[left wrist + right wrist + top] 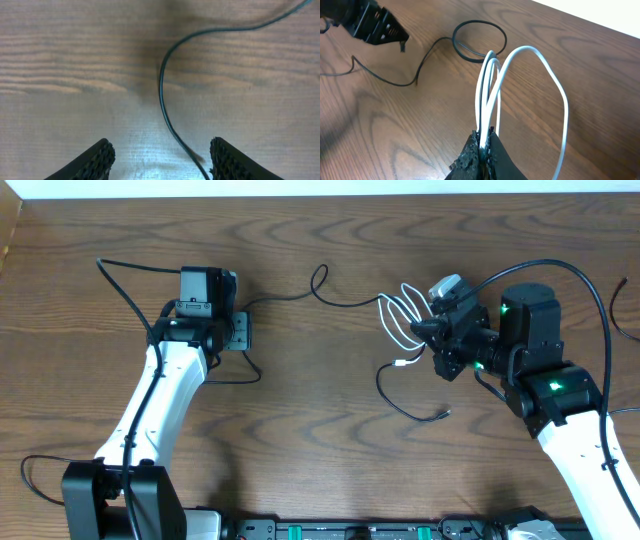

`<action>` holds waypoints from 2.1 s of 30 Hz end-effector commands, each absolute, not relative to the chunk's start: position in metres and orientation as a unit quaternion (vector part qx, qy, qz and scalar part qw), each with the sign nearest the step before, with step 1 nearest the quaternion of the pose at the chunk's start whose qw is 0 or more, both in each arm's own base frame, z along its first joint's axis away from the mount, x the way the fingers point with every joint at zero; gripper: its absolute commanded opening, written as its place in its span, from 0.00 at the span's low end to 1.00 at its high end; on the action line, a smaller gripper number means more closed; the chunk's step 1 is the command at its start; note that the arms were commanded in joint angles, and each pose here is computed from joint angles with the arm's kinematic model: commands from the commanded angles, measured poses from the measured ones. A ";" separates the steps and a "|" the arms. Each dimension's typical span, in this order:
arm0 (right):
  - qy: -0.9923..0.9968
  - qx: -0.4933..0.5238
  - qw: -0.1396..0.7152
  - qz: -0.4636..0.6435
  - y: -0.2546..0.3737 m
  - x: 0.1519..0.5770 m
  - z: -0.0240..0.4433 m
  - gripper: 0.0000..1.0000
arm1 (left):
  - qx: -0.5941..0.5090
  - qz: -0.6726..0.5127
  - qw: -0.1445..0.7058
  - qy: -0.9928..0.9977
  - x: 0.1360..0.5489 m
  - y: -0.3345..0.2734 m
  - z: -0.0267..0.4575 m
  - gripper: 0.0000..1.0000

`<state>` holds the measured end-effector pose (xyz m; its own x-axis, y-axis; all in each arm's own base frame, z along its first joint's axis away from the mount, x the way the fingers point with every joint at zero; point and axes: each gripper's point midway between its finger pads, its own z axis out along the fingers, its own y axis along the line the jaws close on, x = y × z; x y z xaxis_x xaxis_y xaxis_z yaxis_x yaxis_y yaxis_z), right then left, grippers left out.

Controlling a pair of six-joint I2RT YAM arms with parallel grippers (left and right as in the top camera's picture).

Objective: Untangle cables
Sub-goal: 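Move the left gripper toward the white loops held by the right gripper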

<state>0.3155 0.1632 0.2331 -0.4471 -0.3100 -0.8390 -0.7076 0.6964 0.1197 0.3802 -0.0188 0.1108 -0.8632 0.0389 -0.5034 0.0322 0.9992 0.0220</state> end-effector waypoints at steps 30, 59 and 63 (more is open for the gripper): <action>0.801 -0.328 0.422 0.270 0.177 0.322 0.235 0.01 | 0.252 -0.326 0.324 0.852 0.363 -0.219 0.178 0.62; 0.806 -0.327 0.413 0.270 0.176 0.319 0.231 0.01 | -0.033 -0.316 0.242 0.917 0.368 -0.209 0.157 0.99; 0.807 -0.327 0.411 0.270 0.176 0.318 0.230 0.01 | -0.084 -0.328 0.224 0.914 0.367 -0.209 0.157 0.99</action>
